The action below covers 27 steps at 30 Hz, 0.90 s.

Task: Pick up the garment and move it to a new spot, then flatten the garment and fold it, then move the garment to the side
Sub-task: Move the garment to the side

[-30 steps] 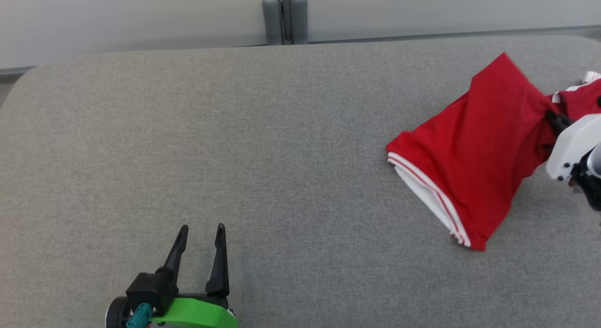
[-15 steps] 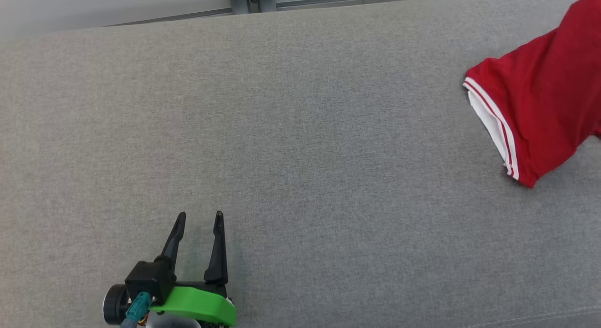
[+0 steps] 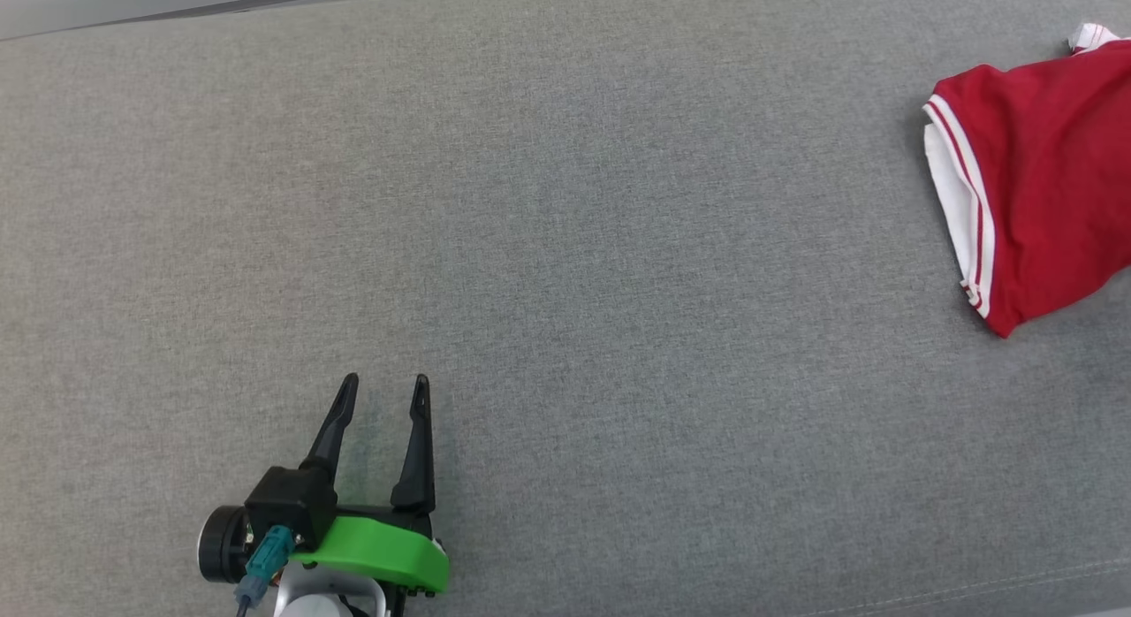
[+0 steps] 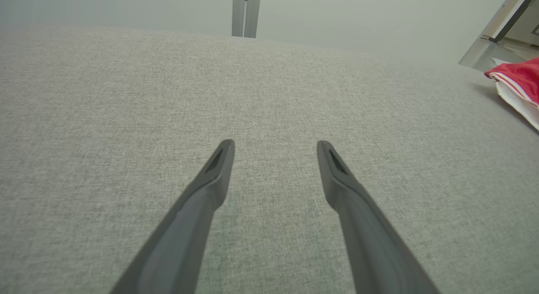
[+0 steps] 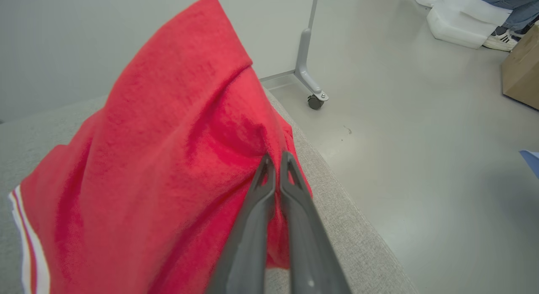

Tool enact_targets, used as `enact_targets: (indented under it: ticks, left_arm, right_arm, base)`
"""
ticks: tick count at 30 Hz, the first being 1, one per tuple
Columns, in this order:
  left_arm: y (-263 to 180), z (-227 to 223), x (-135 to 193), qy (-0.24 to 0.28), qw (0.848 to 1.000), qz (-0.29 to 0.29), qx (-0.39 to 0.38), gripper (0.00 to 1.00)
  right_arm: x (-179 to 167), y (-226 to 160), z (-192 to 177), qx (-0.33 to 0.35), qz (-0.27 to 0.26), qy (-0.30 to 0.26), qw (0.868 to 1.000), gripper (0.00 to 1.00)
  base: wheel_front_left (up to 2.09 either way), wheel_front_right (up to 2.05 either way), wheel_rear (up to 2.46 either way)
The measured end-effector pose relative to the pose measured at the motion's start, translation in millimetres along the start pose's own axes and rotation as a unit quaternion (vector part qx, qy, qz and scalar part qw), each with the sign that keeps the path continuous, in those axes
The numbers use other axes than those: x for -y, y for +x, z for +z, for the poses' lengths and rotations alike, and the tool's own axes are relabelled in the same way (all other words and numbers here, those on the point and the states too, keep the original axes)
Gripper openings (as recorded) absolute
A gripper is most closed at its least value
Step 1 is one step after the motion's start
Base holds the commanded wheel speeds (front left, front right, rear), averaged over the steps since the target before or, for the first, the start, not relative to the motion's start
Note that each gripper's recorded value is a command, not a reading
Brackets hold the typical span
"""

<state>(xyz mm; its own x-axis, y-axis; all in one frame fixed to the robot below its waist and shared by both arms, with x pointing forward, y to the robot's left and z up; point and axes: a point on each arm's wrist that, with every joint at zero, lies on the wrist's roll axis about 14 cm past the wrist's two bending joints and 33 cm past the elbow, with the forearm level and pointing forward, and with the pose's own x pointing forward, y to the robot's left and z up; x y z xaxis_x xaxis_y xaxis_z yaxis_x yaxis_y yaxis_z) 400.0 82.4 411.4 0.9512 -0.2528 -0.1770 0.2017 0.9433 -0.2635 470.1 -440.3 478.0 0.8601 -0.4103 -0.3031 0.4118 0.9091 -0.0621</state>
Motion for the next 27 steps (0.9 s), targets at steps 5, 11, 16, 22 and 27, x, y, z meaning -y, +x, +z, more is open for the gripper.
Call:
enact_targets:
  ticks: [5,11,16,22,27]
  left_arm:
    - [-1,-1,-2,0.002,1.0,0.004,-0.002,1.0]
    - [-5,6,-2,0.002,1.0,0.006,0.008,1.0]
    - [-17,10,-5,0.0,1.0,0.017,0.013,1.0]
    - [-43,18,-14,-0.01,0.999,0.044,0.027,1.0]
    - [-63,31,-22,-0.009,0.997,0.065,0.05,1.0]
  right_arm:
    - [17,-1,-1,0.004,-0.026,-0.025,0.999,1.0]
    - [16,-6,6,0.021,-0.022,-0.057,0.998,1.0]
    - [10,-16,19,0.053,-0.007,-0.072,0.996,1.0]
    - [-22,-56,16,0.122,0.047,-0.094,0.987,1.0]
    - [-44,-106,-7,0.151,0.073,-0.085,0.982,1.0]
  base:
    - [0.0,0.0,0.0]
    - [0.0,0.0,0.0]
    - [0.0,0.0,0.0]
    - [0.0,0.0,0.0]
    - [0.0,0.0,0.0]
